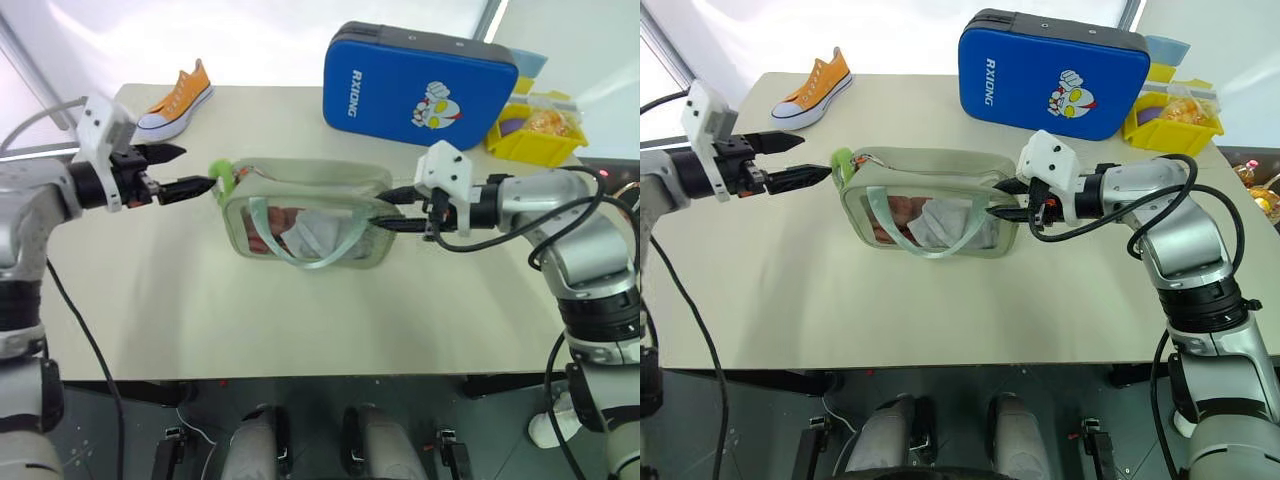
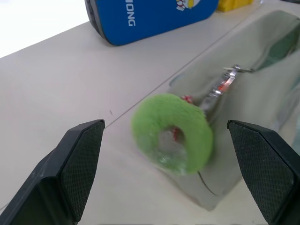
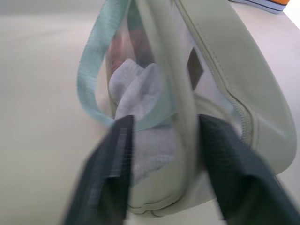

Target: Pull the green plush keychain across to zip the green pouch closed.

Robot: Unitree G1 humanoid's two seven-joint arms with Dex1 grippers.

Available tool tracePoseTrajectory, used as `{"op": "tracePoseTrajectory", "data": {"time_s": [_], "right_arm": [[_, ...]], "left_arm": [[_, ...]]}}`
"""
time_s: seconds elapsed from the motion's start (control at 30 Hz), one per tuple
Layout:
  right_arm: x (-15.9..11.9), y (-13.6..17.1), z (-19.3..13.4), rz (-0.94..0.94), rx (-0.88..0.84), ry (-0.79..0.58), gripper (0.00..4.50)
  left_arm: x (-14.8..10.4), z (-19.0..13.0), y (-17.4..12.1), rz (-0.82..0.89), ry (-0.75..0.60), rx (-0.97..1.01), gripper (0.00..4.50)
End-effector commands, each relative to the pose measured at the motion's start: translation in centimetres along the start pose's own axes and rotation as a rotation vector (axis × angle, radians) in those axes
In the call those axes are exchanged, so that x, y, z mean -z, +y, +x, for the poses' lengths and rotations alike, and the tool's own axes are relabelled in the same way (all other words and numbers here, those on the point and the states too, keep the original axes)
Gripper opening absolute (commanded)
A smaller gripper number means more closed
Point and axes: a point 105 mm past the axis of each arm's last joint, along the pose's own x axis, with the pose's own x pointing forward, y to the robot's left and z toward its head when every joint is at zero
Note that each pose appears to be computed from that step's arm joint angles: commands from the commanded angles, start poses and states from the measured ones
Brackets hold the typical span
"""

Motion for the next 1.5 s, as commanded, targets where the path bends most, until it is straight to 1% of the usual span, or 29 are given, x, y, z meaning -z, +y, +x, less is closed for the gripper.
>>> {"op": "tracePoseTrajectory", "data": {"time_s": [0.03,0.13,0.23,0.37,0.53,0.6,0.67,0.8,0.87,0.97,1.13,1.2,1.27,1.33,1.4,1.5], "right_arm": [[-1.2,0.0,0.1,-0.044,-0.013,-0.030,0.07],[-1.3,0.0,0.3,-0.048,-0.019,-0.029,0.07],[-1.4,0.1,0.4,-0.052,-0.025,-0.025,0.07],[-1.5,0.3,0.5,-0.050,-0.034,-0.030,0.07],[-1.7,0.5,0.7,-0.054,-0.032,-0.035,0.07],[-1.9,0.4,0.6,-0.054,-0.028,-0.037,0.00],[-1.8,0.3,0.6,-0.055,-0.023,-0.036,0.00],[-1.7,0.2,0.6,-0.055,-0.014,-0.031,0.00],[-1.7,0.1,0.6,-0.058,-0.006,-0.031,0.00],[-1.6,-0.2,0.6,-0.059,0.006,-0.032,0.00],[-1.6,-0.6,1.0,-0.062,0.024,-0.039,0.00],[-1.7,-0.7,1.1,-0.064,0.029,-0.044,0.00],[-1.8,-0.8,1.3,-0.066,0.032,-0.049,0.00],[-1.9,-0.8,1.5,-0.068,0.034,-0.053,0.00],[-2.0,-0.8,1.5,-0.070,0.037,-0.057,0.00],[-2.1,-0.8,1.5,-0.069,0.041,-0.059,0.00]], "left_arm": [[-0.2,-0.3,0.7,0.047,0.009,0.007,4.50],[0.6,-0.1,1.4,0.053,0.035,0.000,4.50],[1.6,0.9,1.5,0.047,0.043,0.012,4.50],[1.6,2.9,1.5,0.032,0.002,0.011,4.50],[2.4,3.8,0.9,0.050,0.009,0.039,4.50],[2.5,3.7,1.1,0.042,0.005,0.032,3.95],[2.4,3.6,1.3,0.030,-0.008,0.031,3.24],[1.4,3.4,1.2,0.021,-0.039,0.041,1.16],[0.6,3.1,1.3,0.020,-0.051,0.043,0.02],[-0.9,2.4,0.6,0.053,-0.065,0.095,0.02],[-6.1,2.2,-2.0,0.101,-0.170,0.226,0.02],[-7.2,2.8,-3.1,0.121,-0.189,0.270,0.02],[-7.5,3.9,-4.5,0.156,-0.188,0.324,0.02],[-6.9,5.4,-5.4,0.187,-0.164,0.340,0.02],[-5.8,6.9,-5.5,0.238,-0.128,0.310,0.02],[-5.5,7.6,-5.4,0.269,-0.118,0.296,0.02]]}}
